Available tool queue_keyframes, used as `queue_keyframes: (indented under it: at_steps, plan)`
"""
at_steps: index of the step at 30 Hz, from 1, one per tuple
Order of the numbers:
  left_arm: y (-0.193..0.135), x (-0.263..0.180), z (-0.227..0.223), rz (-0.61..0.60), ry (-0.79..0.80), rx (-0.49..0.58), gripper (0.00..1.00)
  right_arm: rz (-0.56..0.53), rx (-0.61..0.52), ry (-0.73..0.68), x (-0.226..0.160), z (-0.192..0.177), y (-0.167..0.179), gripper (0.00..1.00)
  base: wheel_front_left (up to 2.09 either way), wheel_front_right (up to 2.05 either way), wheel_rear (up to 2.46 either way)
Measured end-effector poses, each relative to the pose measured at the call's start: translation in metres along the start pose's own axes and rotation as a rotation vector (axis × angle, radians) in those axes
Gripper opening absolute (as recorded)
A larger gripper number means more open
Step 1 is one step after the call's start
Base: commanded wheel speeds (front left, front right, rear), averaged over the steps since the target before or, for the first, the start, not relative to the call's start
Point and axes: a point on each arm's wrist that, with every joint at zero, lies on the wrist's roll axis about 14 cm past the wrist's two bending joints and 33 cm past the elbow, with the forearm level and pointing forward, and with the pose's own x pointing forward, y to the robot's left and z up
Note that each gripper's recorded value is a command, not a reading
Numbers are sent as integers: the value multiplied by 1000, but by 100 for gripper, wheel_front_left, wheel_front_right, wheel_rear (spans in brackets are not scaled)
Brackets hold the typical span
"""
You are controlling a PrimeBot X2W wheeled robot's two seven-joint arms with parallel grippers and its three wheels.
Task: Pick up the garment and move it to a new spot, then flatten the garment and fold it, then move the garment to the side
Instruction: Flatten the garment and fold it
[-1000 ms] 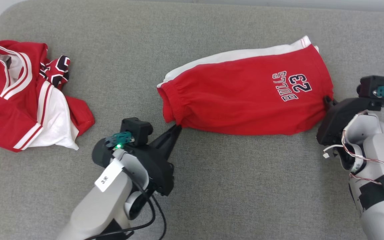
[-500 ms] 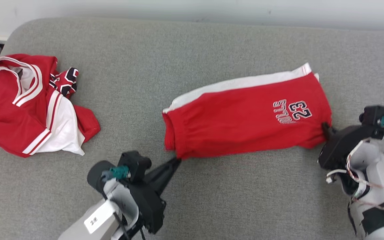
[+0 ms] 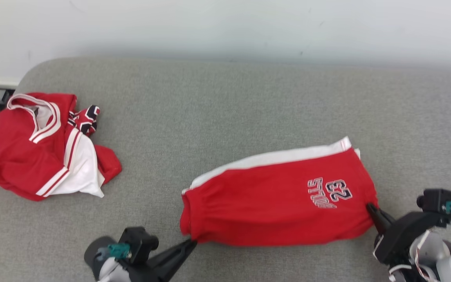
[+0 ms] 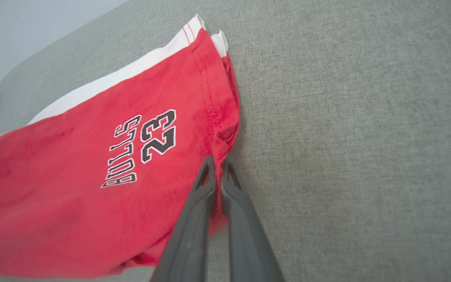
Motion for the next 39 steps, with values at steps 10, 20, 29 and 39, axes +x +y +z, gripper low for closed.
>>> queue_keyframes:
  at_steps: [10,20,29,39]
  plan:
    - [-17,-16,-25,-45,101,-26,0,-10,27,30,-48,-24,-13,0,0,0,0]
    - [-11,-19,-50,-54,218,-24,0,-44,57,88,-57,-36,-19,0,0,0,0]
    - [-10,-18,-64,-51,271,-40,100,-71,48,191,-57,-57,-23,50,0,0,0]
    - [23,-26,-59,89,257,-44,100,-134,-11,184,-68,-49,-40,100,0,0,0]
